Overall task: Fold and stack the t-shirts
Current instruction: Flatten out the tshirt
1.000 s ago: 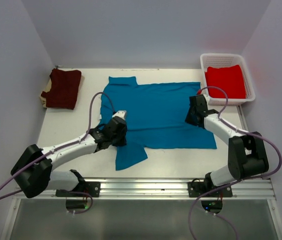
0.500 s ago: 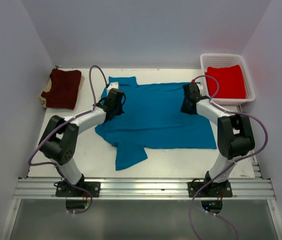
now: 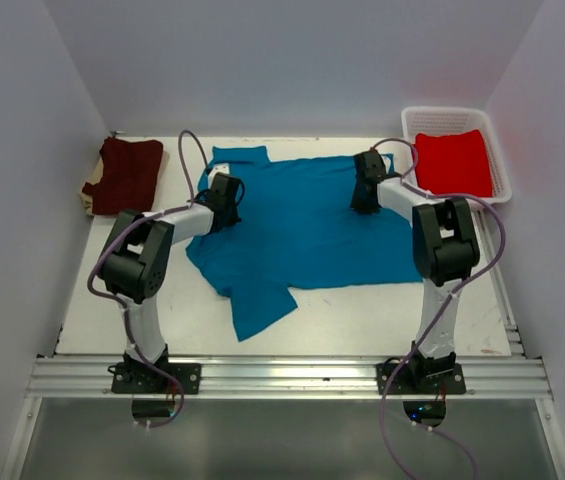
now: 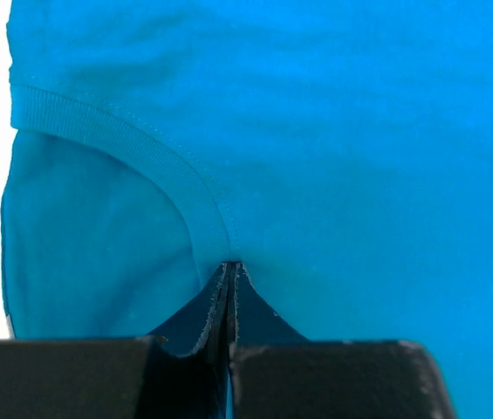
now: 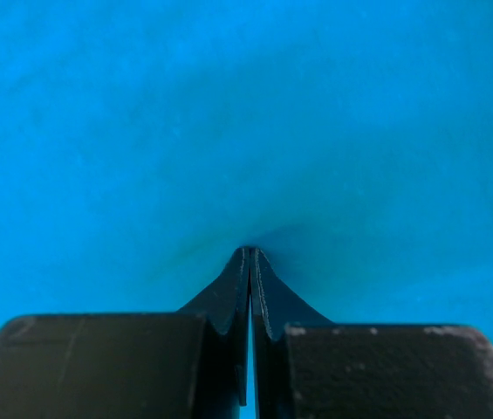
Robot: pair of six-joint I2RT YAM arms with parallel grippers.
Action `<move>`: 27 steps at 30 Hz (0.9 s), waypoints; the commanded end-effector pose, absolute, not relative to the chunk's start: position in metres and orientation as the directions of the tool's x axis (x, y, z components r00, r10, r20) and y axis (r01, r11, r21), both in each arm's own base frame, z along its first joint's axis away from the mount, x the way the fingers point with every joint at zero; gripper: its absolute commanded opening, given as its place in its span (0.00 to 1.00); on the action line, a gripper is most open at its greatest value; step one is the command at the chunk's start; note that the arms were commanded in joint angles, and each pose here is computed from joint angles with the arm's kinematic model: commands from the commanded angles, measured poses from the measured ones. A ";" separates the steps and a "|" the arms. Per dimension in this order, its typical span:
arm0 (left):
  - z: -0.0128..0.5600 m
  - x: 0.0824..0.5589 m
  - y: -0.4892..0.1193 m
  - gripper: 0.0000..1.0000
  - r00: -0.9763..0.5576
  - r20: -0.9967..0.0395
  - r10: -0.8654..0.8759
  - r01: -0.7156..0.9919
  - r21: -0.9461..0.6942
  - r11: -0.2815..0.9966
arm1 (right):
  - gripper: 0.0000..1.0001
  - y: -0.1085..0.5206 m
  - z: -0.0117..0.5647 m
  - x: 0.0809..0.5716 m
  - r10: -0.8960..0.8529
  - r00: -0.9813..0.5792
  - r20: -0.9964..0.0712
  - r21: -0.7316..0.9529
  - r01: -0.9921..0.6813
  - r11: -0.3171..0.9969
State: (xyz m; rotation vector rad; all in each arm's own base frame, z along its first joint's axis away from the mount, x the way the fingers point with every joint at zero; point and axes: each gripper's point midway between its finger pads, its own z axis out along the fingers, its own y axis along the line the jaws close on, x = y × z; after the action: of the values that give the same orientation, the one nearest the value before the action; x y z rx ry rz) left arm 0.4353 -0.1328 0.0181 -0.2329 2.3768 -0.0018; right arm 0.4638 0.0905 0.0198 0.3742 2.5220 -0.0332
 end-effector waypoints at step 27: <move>0.136 0.365 -0.166 0.58 -0.696 -0.710 -0.103 0.103 -0.240 0.965 | 0.52 0.136 0.137 0.405 0.204 -0.628 -0.751 0.260 0.003 0.966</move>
State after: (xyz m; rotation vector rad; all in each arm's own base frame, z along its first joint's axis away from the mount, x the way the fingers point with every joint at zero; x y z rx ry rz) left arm 0.4194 -0.1620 0.2416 -0.0402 1.9542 -0.3510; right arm 0.4359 0.1404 0.1478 0.1655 2.1943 0.3484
